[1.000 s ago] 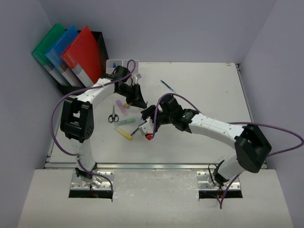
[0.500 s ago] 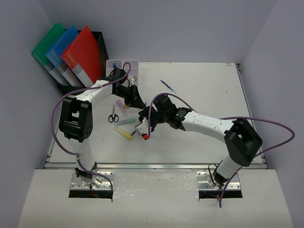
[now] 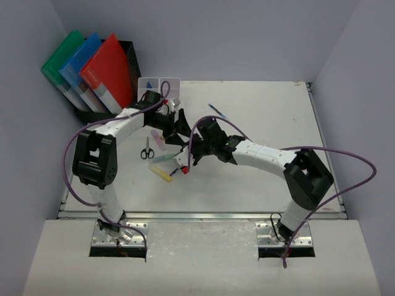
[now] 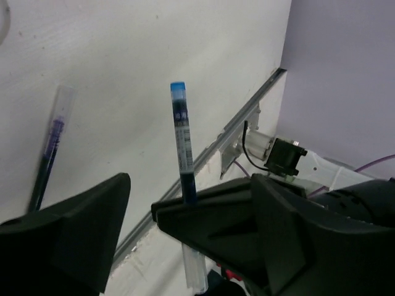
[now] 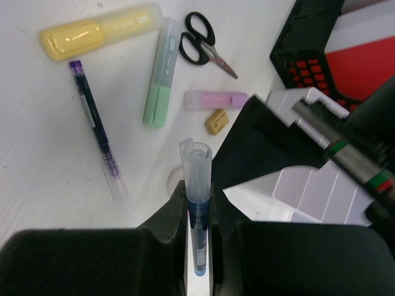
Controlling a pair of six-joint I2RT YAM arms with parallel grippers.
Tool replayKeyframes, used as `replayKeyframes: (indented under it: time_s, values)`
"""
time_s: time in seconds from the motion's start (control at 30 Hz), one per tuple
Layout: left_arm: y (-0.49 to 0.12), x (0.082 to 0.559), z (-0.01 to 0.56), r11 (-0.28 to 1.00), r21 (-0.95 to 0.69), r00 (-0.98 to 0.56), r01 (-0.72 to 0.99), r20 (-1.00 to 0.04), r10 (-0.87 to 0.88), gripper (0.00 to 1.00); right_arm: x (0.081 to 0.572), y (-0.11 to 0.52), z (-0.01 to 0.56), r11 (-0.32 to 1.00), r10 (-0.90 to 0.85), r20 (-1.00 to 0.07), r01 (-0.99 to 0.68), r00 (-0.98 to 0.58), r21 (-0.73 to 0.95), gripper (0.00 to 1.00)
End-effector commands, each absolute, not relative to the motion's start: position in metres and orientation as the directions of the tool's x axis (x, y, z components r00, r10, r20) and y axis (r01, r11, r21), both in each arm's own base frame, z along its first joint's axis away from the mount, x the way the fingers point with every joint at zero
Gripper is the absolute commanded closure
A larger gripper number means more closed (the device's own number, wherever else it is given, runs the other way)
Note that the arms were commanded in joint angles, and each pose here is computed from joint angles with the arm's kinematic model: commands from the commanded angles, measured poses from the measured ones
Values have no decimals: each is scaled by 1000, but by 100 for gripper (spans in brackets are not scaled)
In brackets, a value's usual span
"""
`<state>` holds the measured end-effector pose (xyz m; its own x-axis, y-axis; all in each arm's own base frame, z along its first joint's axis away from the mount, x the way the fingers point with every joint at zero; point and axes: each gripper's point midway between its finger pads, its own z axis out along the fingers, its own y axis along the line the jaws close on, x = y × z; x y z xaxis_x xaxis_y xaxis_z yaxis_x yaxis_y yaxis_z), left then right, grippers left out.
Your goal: Organize the desk
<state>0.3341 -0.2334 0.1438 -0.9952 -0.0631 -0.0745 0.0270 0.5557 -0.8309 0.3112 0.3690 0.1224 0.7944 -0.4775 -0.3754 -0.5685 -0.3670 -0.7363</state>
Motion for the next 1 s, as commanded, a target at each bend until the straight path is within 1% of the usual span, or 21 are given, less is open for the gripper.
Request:
replayKeyframes:
  time_s: [0.0, 0.03, 0.07, 0.1, 0.13, 0.17, 0.2, 0.23, 0.27, 0.3, 0.37, 0.4, 0.43, 0.53, 0.6, 0.67, 0.73, 0.83, 0.97]
  values:
    - [-216, 350, 193, 560, -800, -927, 215, -347, -141, 17, 324, 363, 170, -218, -513, -499, -668, 698, -711, 100]
    - [-202, 362, 204, 575, -782, -880, 241, -426, -211, 10, 323, 358, 176, -185, -521, -548, -713, 655, -676, 100]
    - [-188, 375, 216, 584, -764, -826, 275, -498, -263, 6, 323, 353, 183, -156, -525, -581, -742, 622, -652, 100]
    - [-178, 377, 227, 582, -754, -787, 304, -543, -292, 5, 320, 348, 188, -121, -530, -627, -782, 571, -611, 100]
    - [-172, 378, 233, 583, -726, -754, 364, -598, -274, 4, 316, 343, 188, -100, -536, -661, -817, 524, -567, 100]
    - [-167, 376, 242, 568, -701, -723, 431, -645, -248, 5, 315, 340, 192, -74, -534, -692, -842, 486, -534, 100]
    - [-163, 371, 248, 537, -686, -705, 491, -675, -218, 7, 312, 335, 200, -21, -514, -755, -885, 408, -465, 100]
    - [-160, 365, 255, 491, -672, -686, 554, -703, -189, 11, 309, 332, 209, 20, -488, -804, -916, 340, -400, 100]
    - [-161, 356, 261, 437, -661, -667, 610, -726, -167, 16, 309, 332, 218, 40, -467, -830, -930, 305, -365, 100]
    - [-158, 351, 262, 422, -650, -651, 633, -741, -165, 18, 308, 331, 224, 60, -448, -854, -944, 263, -323, 100]
    - [-156, 347, 269, 416, -581, -573, 700, -804, -160, 20, 302, 330, 237, 88, -394, -901, -969, 180, -232, 100]
    - [-157, 341, 270, 411, -549, -535, 728, -830, -161, 21, 300, 331, 241, 95, -374, -913, -972, 163, -213, 100]
    - [-158, 338, 287, 409, -474, -449, 780, -879, -162, 21, 296, 331, 244, 103, -356, -924, -977, 136, -184, 100]
    - [-162, 332, 300, 400, -414, -383, 817, -910, -160, 24, 295, 336, 253, 128, -312, -946, -983, 86, -132, 100]
    - [-173, 329, 311, 372, -384, -355, 845, -923, -147, 25, 297, 340, 258, 142, -285, -958, -987, 37, -80, 100]
    - [-184, 325, 324, 343, -339, -311, 876, -941, -137, 29, 299, 344, 266, 161, -247, -968, -987, -35, -5, 100]
    - [-190, 324, 334, 332, -308, -279, 892, -951, -134, 32, 303, 350, 270, 164, -220, -973, -986, -75, 39, 100]
    - [-205, 316, 345, 288, -282, -256, 915, -958, -126, 37, 309, 353, 278, 179, -181, -972, -977, -148, 115, 100]
    - [-217, 309, 346, 256, -271, -249, 928, -962, -114, 38, 315, 354, 287, 186, -154, -976, -974, -156, 126, 100]
